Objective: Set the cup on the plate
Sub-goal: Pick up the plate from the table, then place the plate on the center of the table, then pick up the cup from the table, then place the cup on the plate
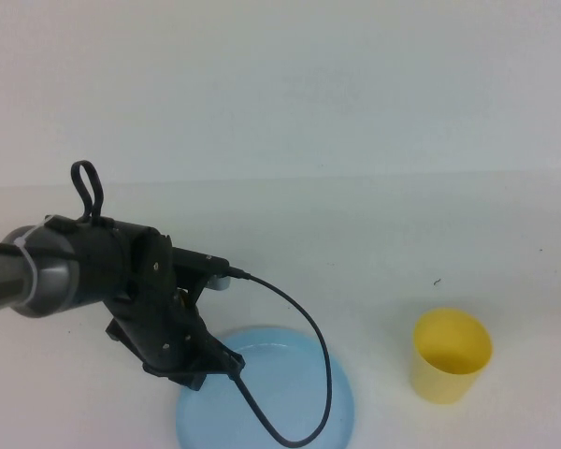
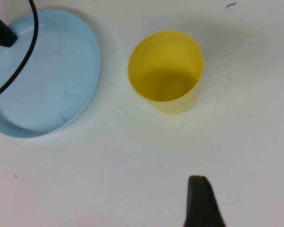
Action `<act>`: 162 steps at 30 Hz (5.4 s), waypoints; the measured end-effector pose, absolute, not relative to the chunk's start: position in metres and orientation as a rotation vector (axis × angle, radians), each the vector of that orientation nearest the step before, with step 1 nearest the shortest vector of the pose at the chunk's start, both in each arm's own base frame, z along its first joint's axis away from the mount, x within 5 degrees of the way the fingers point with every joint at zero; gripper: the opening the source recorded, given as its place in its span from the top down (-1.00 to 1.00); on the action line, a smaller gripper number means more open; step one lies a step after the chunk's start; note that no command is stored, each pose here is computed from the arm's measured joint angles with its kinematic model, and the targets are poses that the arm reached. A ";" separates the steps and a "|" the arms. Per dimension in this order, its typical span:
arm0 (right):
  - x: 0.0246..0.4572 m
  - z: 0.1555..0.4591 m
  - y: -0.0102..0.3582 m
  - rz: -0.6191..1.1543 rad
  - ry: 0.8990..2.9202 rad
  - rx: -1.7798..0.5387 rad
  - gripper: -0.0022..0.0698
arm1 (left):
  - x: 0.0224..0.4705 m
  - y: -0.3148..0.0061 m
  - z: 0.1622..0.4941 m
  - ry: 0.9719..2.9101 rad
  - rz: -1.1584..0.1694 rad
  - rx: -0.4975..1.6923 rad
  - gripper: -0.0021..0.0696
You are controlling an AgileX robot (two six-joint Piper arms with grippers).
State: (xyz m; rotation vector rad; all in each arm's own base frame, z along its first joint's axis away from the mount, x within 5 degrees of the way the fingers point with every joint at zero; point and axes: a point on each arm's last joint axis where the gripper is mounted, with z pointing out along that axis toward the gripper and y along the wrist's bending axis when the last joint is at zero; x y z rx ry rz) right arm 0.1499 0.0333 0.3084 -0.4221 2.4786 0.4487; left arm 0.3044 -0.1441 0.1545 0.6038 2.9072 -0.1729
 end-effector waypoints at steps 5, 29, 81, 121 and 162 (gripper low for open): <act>0.150 0.308 0.033 0.455 2.482 -0.400 -0.18 | 0.307 -0.148 0.160 2.900 -0.212 0.622 0.94; 0.154 0.310 0.034 0.475 2.441 -0.349 -0.18 | 0.343 -0.181 0.228 2.651 -0.480 0.681 0.94; 0.306 0.235 0.141 0.070 2.812 -0.857 -0.17 | 0.089 -0.034 0.389 1.670 -0.095 0.502 0.94; 0.318 0.285 0.219 0.250 2.650 -0.969 0.85 | 0.102 -0.014 0.304 1.925 0.214 0.464 0.94; 0.351 0.186 0.267 0.216 2.924 -1.050 -0.17 | 0.102 -0.013 0.304 1.923 0.215 0.435 0.94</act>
